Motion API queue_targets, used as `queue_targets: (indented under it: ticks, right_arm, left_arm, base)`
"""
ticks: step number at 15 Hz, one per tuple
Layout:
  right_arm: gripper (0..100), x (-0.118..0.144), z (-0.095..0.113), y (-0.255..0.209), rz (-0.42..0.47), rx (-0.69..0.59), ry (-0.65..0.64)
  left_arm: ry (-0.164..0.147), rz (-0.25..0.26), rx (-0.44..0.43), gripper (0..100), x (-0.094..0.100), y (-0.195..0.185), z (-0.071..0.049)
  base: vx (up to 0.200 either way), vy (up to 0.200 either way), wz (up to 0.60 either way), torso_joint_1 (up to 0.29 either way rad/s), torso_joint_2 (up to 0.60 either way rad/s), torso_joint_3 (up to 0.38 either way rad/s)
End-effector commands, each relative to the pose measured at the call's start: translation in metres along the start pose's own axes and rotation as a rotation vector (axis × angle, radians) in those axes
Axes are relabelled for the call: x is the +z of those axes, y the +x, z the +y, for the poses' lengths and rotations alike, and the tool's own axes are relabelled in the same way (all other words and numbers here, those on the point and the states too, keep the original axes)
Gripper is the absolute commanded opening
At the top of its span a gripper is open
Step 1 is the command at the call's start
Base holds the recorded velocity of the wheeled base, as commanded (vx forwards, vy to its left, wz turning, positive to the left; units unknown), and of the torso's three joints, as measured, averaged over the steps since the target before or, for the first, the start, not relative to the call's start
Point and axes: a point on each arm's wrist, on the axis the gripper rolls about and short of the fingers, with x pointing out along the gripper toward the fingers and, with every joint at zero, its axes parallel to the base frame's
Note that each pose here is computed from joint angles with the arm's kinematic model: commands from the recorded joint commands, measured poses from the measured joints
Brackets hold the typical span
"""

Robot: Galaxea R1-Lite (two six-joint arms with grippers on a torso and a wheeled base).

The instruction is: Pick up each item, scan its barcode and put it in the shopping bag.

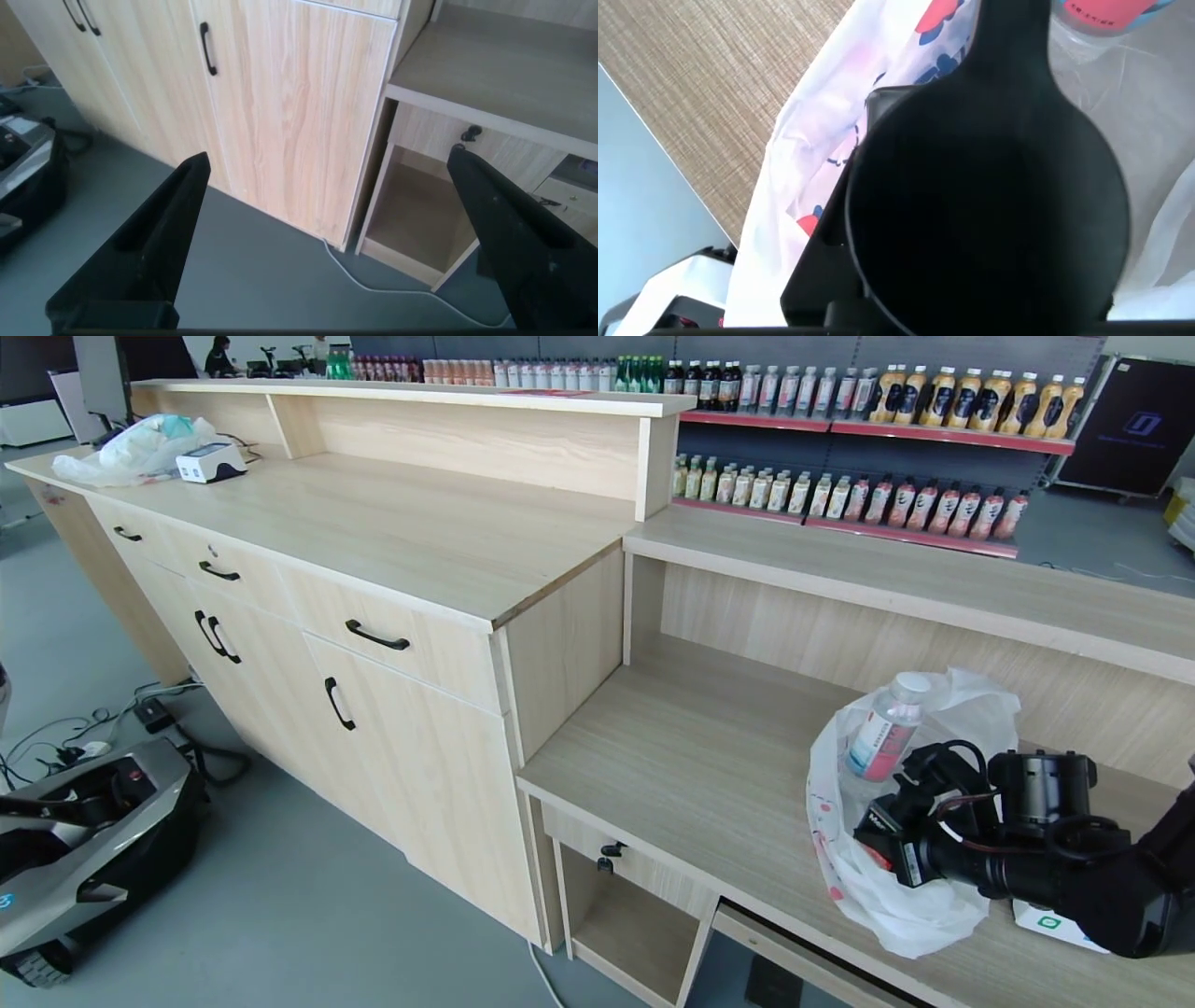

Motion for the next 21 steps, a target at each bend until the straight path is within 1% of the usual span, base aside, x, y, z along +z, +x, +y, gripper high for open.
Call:
queue_targets:
  ticks: [1, 4, 5, 8, 9, 11, 12, 13, 14, 15, 16, 17, 18, 21]
  right_arm:
    - [0, -0.002, 0.000, 0.001, 0.007, 0.002, 0.002]
    - [0, -0.003, 0.000, 0.002, 0.012, 0.002, 0.001]
    - [100, -0.003, -0.001, 0.002, 0.009, 0.000, -0.001]
    - [100, -0.004, -0.001, 0.001, 0.009, -0.001, -0.002]
    - [100, -0.002, -0.001, -0.002, -0.002, -0.006, -0.004]
    - [100, 0.012, -0.002, -0.011, -0.058, -0.021, -0.022]
    - [100, 0.032, -0.003, -0.026, -0.148, -0.044, -0.046]
    - [100, 0.043, -0.002, -0.038, -0.193, -0.057, -0.063]
    - [100, 0.060, 0.001, -0.063, -0.282, -0.082, -0.088]
    - [100, 0.070, 0.004, -0.084, -0.338, -0.103, -0.108]
    - [100, 0.077, 0.006, -0.105, -0.370, -0.123, -0.133]
    - [100, 0.079, 0.002, -0.124, -0.385, -0.170, -0.159]
    - [100, 0.079, -0.004, -0.144, -0.398, -0.232, -0.182]
    - [100, 0.079, -0.012, -0.198, -0.420, -0.419, -0.283]
  left_arm:
    - [0.000, 0.001, -0.001, 100, 0.000, 0.000, 0.000]
    - [0.000, 0.001, -0.001, 100, 0.000, 0.000, 0.000]
    - [0.000, 0.001, -0.001, 100, 0.000, 0.000, 0.000]
    - [0.000, 0.001, -0.001, 100, 0.000, 0.000, 0.000]
    - [0.000, 0.001, -0.001, 100, 0.000, 0.000, 0.000]
    - [0.000, 0.001, -0.001, 100, 0.000, 0.000, 0.000]
    - [0.000, 0.001, -0.001, 100, 0.000, 0.000, 0.000]
    - [0.000, 0.001, -0.001, 100, 0.000, 0.000, 0.000]
    - [0.000, 0.001, -0.001, 100, 0.000, 0.000, 0.000]
    - [0.000, 0.001, -0.001, 100, 0.000, 0.000, 0.000]
    - [0.000, 0.001, -0.001, 100, 0.000, 0.000, 0.000]
    - [0.000, 0.001, -0.001, 100, 0.000, 0.000, 0.000]
    - [0.000, 0.001, -0.001, 100, 0.000, 0.000, 0.000]
    - [0.000, 0.001, -0.001, 100, 0.000, 0.000, 0.000]
  base:
    - [0.000, 0.000, 0.00, 0.000, 0.00, 0.000]
    - [0.000, 0.000, 0.00, 0.000, 0.00, 0.000]
    - [0.000, 0.000, 0.00, 0.000, 0.00, 0.000]
    - [0.000, 0.000, 0.00, 0.000, 0.00, 0.000]
    - [0.000, 0.000, 0.00, 0.000, 0.00, 0.000]
    - [0.000, 0.000, 0.00, 0.000, 0.00, 0.000]
    - [0.000, 0.000, 0.00, 0.000, 0.00, 0.000]
    - [0.000, 0.000, 0.00, 0.000, 0.00, 0.000]
    - [0.000, 0.000, 0.00, 0.000, 0.00, 0.000]
    - [0.000, 0.000, 0.00, 0.000, 0.00, 0.000]
    - [0.000, 0.000, 0.00, 0.000, 0.00, 0.000]
    - [0.000, 0.000, 0.00, 0.000, 0.00, 0.000]
    - [0.000, 0.000, 0.00, 0.000, 0.00, 0.000]
    - [0.000, 0.000, 0.00, 0.000, 0.00, 0.000]
